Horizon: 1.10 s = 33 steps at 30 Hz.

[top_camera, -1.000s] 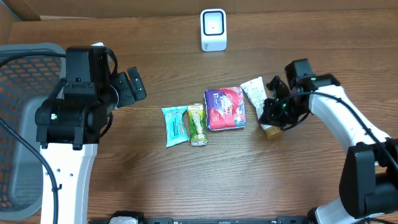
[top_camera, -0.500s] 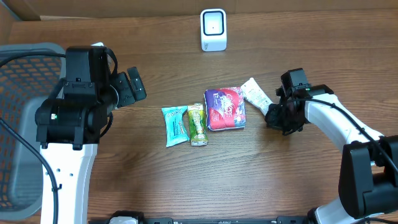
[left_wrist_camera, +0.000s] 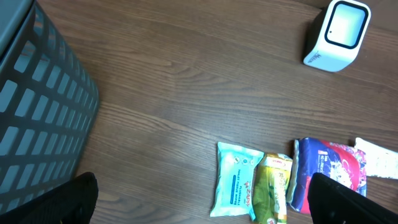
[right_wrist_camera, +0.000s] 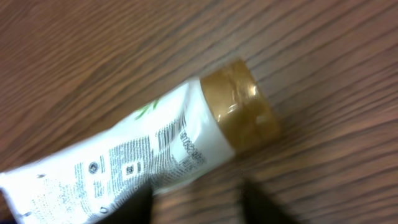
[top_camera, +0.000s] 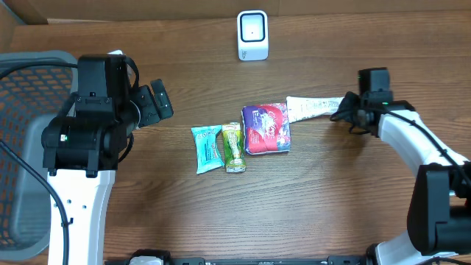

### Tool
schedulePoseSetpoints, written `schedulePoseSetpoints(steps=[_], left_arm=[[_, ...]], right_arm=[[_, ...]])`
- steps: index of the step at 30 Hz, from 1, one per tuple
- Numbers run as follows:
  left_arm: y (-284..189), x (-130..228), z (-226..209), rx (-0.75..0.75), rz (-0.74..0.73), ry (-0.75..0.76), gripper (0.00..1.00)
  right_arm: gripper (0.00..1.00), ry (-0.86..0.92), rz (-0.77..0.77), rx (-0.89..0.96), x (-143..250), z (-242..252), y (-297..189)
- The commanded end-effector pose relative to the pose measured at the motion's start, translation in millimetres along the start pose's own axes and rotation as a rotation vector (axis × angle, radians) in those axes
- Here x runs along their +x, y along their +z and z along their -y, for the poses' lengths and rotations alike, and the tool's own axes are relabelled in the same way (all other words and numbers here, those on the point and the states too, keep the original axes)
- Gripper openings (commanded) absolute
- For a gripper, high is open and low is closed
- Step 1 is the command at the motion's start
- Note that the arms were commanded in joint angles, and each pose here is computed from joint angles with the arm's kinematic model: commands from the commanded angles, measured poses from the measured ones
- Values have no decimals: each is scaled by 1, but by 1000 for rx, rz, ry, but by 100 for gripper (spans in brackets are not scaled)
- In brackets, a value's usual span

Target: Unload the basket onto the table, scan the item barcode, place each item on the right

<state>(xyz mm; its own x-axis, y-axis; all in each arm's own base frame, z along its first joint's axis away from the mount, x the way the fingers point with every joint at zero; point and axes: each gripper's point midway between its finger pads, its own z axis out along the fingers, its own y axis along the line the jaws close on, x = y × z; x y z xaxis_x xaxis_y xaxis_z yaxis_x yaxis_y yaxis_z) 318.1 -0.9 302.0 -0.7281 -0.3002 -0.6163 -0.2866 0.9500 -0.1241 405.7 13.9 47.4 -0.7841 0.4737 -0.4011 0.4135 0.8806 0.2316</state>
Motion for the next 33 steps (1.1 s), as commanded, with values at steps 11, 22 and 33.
schedulePoseSetpoints(steps=[11, 22, 33], left_arm=[[-1, -3, -2, -11, 9, -12, 99], [-1, -3, -2, -11, 9, -12, 100], [-1, -3, -2, -11, 9, -12, 100]], right_arm=[[82, 399, -271, -158, 52, -45, -5], [76, 575, -128, -85, 46, -61, 35], [46, 541, 29, -24, 21, -46, 40]])
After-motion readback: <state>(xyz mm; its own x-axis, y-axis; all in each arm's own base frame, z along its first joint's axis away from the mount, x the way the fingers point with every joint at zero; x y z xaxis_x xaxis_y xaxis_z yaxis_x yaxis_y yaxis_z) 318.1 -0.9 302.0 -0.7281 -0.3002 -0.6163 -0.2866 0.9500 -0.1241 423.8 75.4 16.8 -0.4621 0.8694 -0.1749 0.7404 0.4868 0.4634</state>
